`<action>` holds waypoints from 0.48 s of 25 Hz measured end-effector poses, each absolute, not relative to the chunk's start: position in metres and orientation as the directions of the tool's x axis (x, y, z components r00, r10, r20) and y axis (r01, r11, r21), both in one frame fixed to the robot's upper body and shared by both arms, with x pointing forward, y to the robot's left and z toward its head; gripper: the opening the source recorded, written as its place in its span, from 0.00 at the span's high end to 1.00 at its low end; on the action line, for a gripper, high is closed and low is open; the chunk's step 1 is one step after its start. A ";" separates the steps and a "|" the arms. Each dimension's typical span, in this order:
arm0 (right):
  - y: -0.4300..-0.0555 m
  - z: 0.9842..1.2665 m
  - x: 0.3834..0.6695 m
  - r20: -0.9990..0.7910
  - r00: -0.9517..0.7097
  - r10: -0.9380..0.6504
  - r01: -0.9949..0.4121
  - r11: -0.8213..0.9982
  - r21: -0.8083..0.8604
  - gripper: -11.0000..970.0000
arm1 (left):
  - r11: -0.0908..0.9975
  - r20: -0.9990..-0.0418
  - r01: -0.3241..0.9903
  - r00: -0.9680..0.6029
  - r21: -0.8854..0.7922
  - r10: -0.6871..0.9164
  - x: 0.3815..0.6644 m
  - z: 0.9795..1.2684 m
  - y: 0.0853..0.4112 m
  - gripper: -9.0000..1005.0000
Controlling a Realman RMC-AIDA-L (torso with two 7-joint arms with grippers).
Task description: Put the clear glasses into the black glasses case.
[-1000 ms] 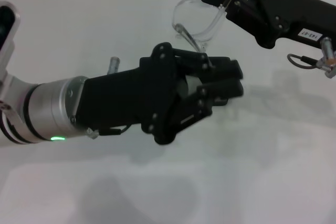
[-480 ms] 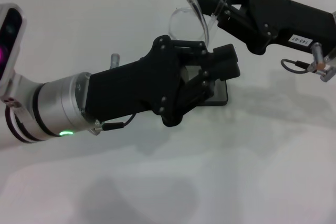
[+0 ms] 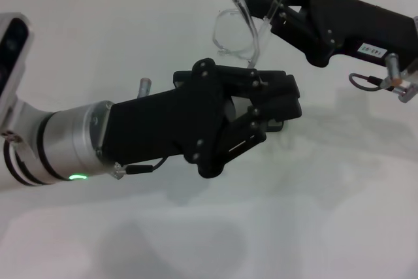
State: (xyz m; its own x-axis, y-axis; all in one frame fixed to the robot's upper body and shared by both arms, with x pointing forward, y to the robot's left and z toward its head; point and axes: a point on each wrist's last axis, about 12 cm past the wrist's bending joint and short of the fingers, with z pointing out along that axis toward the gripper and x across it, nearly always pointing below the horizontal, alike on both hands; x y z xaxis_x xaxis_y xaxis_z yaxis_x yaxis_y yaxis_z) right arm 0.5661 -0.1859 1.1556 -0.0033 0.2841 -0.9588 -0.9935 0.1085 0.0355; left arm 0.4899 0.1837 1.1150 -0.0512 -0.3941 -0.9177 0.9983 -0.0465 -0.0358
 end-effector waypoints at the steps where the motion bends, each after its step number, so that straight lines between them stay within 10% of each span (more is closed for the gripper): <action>1: -0.185 1.154 0.566 -0.962 -0.004 0.273 -0.993 0.113 0.036 0.88 | -0.051 -0.912 0.998 -0.049 -0.031 -0.406 0.489 1.116 0.184 0.85; 12: -0.175 1.149 0.566 -0.976 -0.012 0.218 -0.996 0.087 0.032 0.88 | -0.036 -0.908 0.998 -0.062 -0.052 -0.414 0.496 1.117 0.178 0.85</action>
